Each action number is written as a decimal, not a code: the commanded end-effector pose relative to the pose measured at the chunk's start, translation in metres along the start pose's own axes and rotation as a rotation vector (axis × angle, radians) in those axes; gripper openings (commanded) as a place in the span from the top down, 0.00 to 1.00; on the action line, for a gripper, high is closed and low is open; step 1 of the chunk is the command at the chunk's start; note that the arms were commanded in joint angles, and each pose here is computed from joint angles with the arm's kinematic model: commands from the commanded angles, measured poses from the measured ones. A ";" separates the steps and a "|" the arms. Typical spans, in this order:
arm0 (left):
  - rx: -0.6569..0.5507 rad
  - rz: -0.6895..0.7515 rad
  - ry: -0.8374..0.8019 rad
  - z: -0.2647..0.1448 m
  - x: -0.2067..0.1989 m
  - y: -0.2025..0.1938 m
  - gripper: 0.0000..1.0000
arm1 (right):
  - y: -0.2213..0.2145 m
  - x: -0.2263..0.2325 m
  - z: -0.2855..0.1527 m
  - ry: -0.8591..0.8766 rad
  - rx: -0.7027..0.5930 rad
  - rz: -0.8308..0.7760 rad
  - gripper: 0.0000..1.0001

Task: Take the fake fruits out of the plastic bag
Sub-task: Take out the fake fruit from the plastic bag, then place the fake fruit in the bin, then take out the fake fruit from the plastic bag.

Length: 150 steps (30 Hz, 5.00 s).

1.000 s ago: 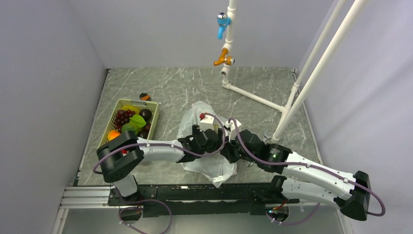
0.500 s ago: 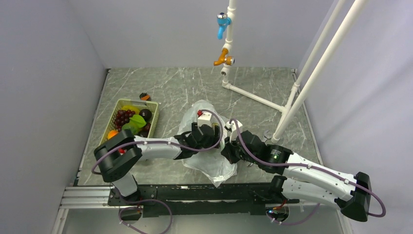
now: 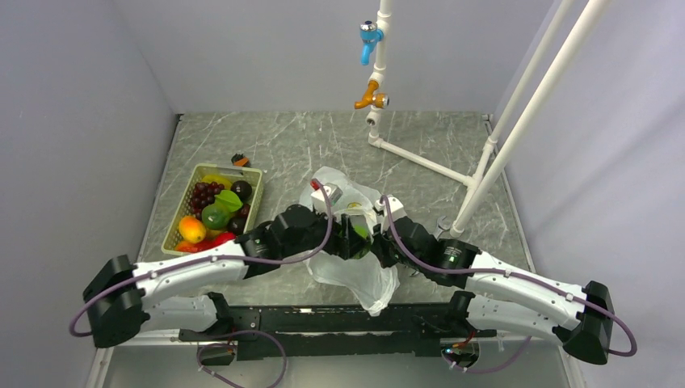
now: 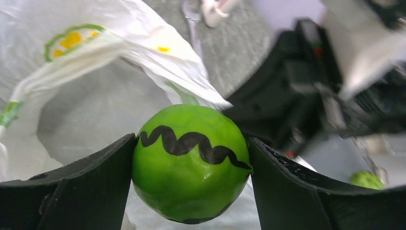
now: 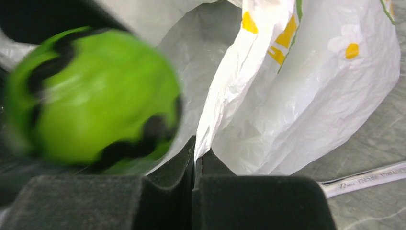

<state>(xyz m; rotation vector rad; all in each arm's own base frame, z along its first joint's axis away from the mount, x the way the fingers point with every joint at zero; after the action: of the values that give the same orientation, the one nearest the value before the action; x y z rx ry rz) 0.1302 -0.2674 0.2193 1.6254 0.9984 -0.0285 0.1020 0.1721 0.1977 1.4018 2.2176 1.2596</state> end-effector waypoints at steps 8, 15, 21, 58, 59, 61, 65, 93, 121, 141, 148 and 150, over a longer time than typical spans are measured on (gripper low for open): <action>-0.095 0.214 -0.440 -0.086 -0.040 0.027 0.59 | 0.014 -0.003 -0.006 -0.068 -0.096 0.049 1.00; -0.108 0.295 0.045 -0.118 -0.022 0.078 0.70 | 0.018 0.000 -0.007 -0.052 -0.099 0.049 1.00; -0.191 0.261 0.552 -0.154 0.031 0.127 0.74 | 0.020 0.001 -0.010 -0.050 -0.096 0.053 1.00; 0.090 -0.194 0.780 -0.118 0.279 0.126 0.02 | 0.027 0.012 -0.001 -0.016 -0.062 0.064 1.00; 0.086 -0.192 0.781 -0.119 0.278 0.127 0.01 | 0.028 0.012 -0.002 -0.017 -0.066 0.063 1.00; 0.078 -0.182 0.785 -0.121 0.276 0.128 0.01 | 0.031 0.012 -0.003 -0.014 -0.077 0.063 1.00; 0.056 -0.151 0.813 -0.129 0.269 0.130 0.01 | 0.037 0.016 -0.004 -0.003 -0.087 0.065 1.00; -0.203 0.008 0.474 -0.131 0.137 0.107 0.03 | 0.050 0.023 -0.006 0.044 -0.110 0.019 1.00; -0.169 0.114 0.028 -0.076 -0.013 -0.007 0.27 | 0.073 0.049 -0.027 0.302 -0.101 -0.003 1.00; 0.062 0.075 0.825 0.015 0.064 -0.003 0.19 | 0.029 0.028 -0.036 0.299 -0.050 0.032 1.00; 0.109 0.139 0.913 -0.035 0.090 0.003 0.24 | 0.022 0.013 -0.040 0.189 -0.095 0.049 1.00; 0.142 0.088 1.002 -0.052 0.121 0.000 0.23 | 0.022 0.012 -0.042 0.202 -0.118 0.050 1.00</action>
<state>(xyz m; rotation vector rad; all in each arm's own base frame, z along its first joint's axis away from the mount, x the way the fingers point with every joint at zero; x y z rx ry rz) 0.1724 -0.2156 0.1856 1.7884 1.5248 0.7157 0.0849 0.1693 0.2370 1.3417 2.2906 1.5350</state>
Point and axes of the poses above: each gripper's point midway between its finger pads, its own z axis out along the fingers, its own x axis along the line the jaws close on, y = z × x, the point moved 10 cm from there along -z, back along the fingers, and after that the axes turned 3 degrees about z, right-handed, at the moved point
